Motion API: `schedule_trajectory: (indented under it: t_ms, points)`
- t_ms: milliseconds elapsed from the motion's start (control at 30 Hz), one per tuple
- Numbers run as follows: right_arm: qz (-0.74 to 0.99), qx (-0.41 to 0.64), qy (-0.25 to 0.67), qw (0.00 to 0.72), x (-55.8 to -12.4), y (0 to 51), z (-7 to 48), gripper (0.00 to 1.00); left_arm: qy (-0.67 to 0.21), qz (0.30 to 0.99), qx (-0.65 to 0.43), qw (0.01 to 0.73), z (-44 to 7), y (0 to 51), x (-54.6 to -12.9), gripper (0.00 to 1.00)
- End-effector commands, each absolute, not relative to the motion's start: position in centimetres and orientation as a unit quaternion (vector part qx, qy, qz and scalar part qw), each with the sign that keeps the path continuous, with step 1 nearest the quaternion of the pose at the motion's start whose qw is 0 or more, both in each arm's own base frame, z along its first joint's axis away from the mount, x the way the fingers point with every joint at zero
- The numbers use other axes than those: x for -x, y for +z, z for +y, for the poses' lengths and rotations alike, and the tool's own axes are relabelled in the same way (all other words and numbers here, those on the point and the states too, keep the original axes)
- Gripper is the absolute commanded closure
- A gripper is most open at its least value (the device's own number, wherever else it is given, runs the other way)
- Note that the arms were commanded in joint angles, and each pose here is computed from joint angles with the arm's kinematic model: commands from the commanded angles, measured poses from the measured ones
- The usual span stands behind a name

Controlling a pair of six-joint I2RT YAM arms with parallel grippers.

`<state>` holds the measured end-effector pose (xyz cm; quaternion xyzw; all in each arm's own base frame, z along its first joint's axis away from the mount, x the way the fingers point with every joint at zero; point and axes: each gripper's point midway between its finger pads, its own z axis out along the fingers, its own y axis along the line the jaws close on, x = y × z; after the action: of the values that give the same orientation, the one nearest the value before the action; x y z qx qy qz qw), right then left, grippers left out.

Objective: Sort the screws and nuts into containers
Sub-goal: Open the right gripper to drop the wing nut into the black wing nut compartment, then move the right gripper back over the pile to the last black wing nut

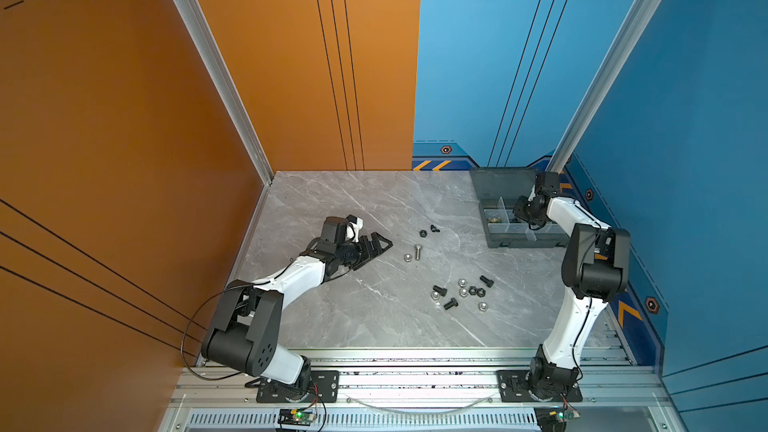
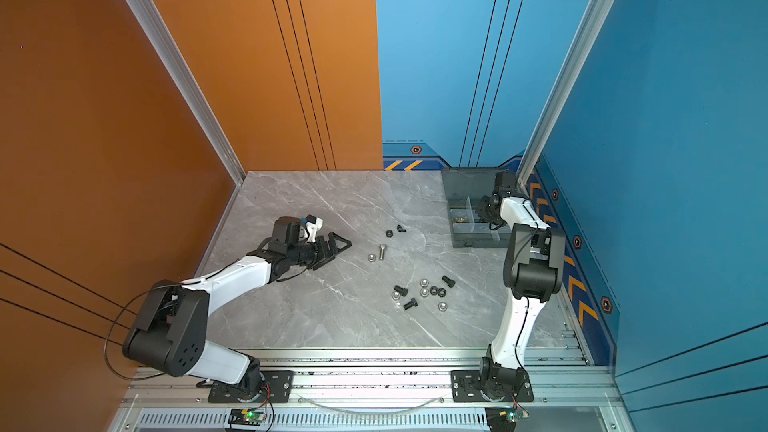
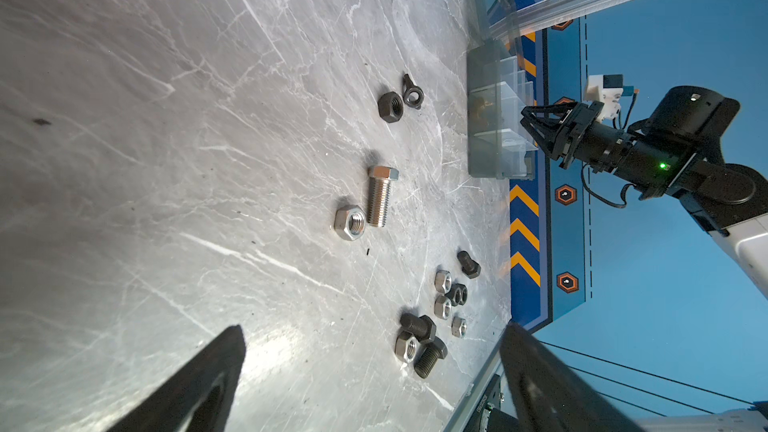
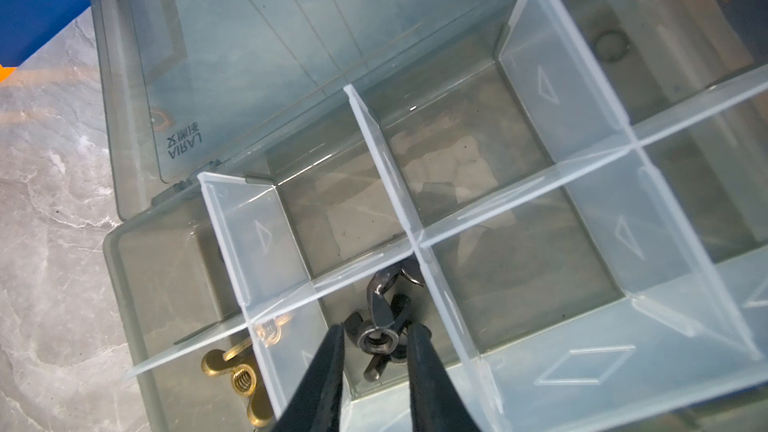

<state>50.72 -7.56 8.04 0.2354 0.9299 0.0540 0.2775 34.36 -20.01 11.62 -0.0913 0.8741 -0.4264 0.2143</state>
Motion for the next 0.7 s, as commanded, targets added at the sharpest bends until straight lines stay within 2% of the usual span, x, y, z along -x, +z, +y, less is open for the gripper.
schedule_trajectory:
  t_ms: [0, 200, 367, 567, 667]
  points:
    - [0.926, -0.222, 0.067, 0.298, -50.6, 11.0, -6.6, 0.69, -0.430, 0.871, 0.087, 0.218, -20.0, 12.4, -34.2, 0.02]
    - [0.925, -0.161, 0.111, 0.327, -49.9, 14.9, -2.9, 0.68, -0.429, 0.872, 0.088, 0.217, -19.9, 12.2, -34.1, 0.02]
    - [0.929, -0.045, 0.173, 0.323, -49.0, 17.2, 4.2, 0.65, -0.430, 0.871, 0.089, 0.218, -20.0, 12.2, -34.2, 0.02]
    - [0.928, 0.134, 0.204, 0.282, -47.5, 16.9, 12.8, 0.64, -0.430, 0.872, 0.088, 0.217, -20.0, 12.2, -34.2, 0.02]
    - [0.926, 0.183, 0.202, 0.261, -47.2, 15.8, 15.5, 0.63, -0.429, 0.873, 0.089, 0.217, -20.1, 12.0, -34.1, 0.02]
